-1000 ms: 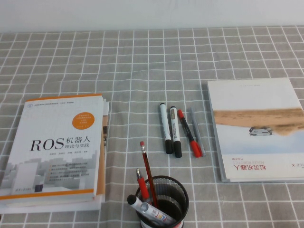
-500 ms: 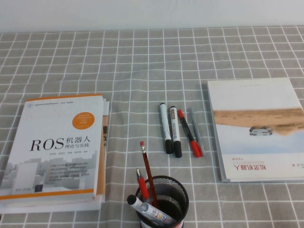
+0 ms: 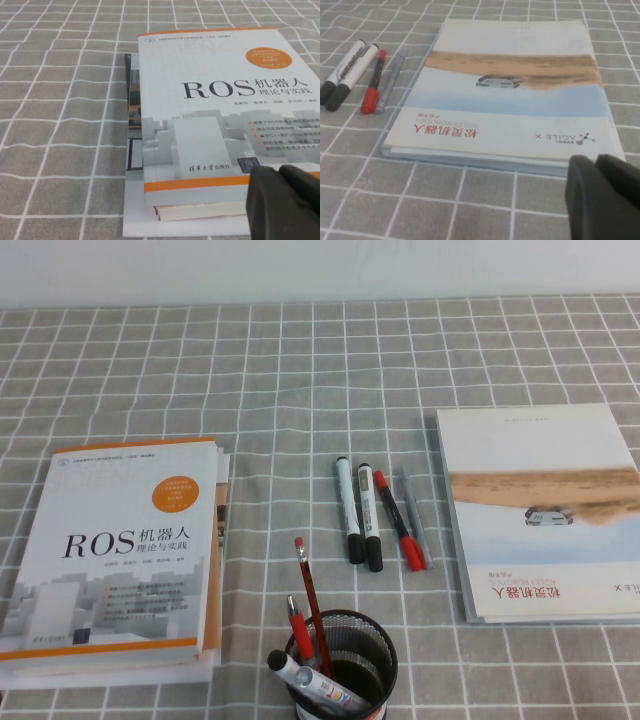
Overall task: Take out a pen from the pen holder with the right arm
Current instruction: 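Take a marker out of the pen holder and lay it on the table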
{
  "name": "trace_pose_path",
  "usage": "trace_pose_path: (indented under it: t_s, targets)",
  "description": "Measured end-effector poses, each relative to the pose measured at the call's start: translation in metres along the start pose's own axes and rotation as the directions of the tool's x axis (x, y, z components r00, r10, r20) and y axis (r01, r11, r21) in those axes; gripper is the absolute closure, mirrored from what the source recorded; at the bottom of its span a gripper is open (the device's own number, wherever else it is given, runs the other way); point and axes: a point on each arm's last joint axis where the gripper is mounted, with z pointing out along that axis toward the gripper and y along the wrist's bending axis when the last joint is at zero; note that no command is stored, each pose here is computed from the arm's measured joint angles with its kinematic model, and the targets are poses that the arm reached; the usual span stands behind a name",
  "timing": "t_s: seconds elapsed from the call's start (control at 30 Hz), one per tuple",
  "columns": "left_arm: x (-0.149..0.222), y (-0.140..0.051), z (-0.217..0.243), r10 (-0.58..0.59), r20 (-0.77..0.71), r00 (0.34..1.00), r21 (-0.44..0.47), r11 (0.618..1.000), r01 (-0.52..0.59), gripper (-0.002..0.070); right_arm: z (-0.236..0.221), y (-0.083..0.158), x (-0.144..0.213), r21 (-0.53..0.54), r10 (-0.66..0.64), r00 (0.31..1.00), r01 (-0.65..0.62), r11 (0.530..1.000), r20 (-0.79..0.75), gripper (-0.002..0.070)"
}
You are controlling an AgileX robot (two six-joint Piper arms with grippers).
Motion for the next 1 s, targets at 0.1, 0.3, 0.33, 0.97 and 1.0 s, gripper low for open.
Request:
trace_pose_path:
  t_s: [0.1,0.3,0.33,0.97,1.0]
  targets:
    - [0.0,0.0,0.0,0.0,0.0,1.0,0.0,1.0,0.0,0.0678,0.0,0.0003,-0.0001,-0.003,0.009,1.0,-0.009,1.0,0.001,0.0688]
    - [0.0,0.0,0.0,0.0,0.0,1.0,0.0,1.0,0.0,0.0678,0.0,0.0007,-0.0003,-0.008,0.02,1.0,-0.02,1.0,0.003,0.0688]
    - [0.0,0.0,0.0,0.0,0.0,1.0,0.0,1.0,0.0,0.0678,0.0,0.0008,-0.0003,-0.009,0.025,1.0,-0.025,1.0,0.003,0.0688]
    - [0.0,0.0,0.0,0.0,0.0,1.0,0.0,1.0,0.0,0.0678,-0.0001,0.004,-0.0017,-0.046,0.116,0.993,-0.115,0.992,0.014,0.0688]
    - [0.0,0.0,0.0,0.0,0.0,1.0,0.0,1.0,0.0,0.0678,-0.0001,0.0043,-0.0019,-0.049,0.124,0.992,-0.123,0.991,0.015,0.0688]
